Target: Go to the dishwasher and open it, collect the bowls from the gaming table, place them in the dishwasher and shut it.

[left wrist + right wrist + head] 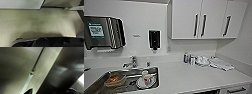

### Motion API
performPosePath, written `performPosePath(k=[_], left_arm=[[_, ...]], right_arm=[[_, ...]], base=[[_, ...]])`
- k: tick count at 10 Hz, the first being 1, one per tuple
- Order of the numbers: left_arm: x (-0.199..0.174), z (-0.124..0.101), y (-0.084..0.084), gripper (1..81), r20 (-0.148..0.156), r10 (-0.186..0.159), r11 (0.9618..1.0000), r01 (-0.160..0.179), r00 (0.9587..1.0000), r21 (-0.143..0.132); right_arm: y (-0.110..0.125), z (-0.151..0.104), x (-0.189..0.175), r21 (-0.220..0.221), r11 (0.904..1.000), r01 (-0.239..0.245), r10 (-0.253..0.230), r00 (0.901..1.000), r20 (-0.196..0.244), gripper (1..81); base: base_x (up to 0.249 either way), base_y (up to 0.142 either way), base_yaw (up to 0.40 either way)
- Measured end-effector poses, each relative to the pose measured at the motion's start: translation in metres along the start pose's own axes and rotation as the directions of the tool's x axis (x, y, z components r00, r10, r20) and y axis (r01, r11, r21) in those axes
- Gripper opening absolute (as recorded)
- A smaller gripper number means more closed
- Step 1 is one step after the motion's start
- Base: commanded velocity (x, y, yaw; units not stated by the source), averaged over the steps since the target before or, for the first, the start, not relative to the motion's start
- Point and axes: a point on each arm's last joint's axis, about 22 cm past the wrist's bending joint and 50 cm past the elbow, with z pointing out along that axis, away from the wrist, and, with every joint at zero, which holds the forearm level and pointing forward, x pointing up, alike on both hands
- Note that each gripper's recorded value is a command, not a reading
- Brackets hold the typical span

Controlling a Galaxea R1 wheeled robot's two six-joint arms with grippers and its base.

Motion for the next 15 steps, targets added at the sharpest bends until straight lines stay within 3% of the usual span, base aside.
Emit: performPosePath(k=[7,8,9,10,11,12,14,15], left_arm=[[0.002,0.001,0.001,81.1,-0.003,0.001,1.0000,-0.001,1.0000,-0.001],[0.011,0.002,0.001,81.1,-0.014,0.005,1.0000,-0.005,0.9999,-0.002],[0.010,0.002,0.002,81.1,-0.015,0.004,1.0000,-0.004,0.9999,-0.004],[-0.005,0.000,0.002,81.1,0.006,-0.003,1.0000,0.003,1.0000,-0.002],[-0.008,0.000,0.002,81.1,0.015,-0.005,1.0000,0.005,0.9999,-0.002],[0.004,0.002,0.002,81.1,-0.001,0.000,1.0000,0.000,1.0000,-0.003],[0.005,0.003,0.003,81.1,-0.003,0.000,1.0000,0.000,1.0000,-0.004],[0.003,0.003,0.002,81.1,0.001,-0.001,1.0000,0.001,1.0000,-0.003]], right_arm=[[0.004,0.003,-0.001,-0.006,1.0000,0.003,-0.003,1.0000,-0.005,81.1],[0.002,0.010,0.006,-0.005,1.0000,-0.001,0.001,0.9993,-0.038,81.1],[0.002,0.019,0.013,0.001,1.0000,0.008,-0.008,0.9945,-0.104,81.1],[0.001,0.023,0.018,0.004,0.9999,0.012,-0.011,0.9910,-0.134,81.1],[0.001,0.026,0.020,0.002,0.9998,0.020,-0.019,0.9897,-0.142,81.1],[-0.003,0.033,0.019,-0.003,0.9971,0.076,-0.075,0.9860,-0.149,81.1],[-0.030,0.064,-0.026,0.044,0.9966,0.069,-0.066,0.9947,-0.079,81.1],[-0.038,0.066,-0.026,0.055,0.9948,0.085,-0.081,0.9938,-0.075,81.1]], base=[[-0.020,0.000,0.000],[-0.102,0.000,0.000],[-0.103,0.000,0.000],[-0.102,0.000,0.000],[-0.102,0.000,0.000],[-0.104,0.000,0.000],[-0.110,0.000,0.000],[-0.112,0.000,0.000]])
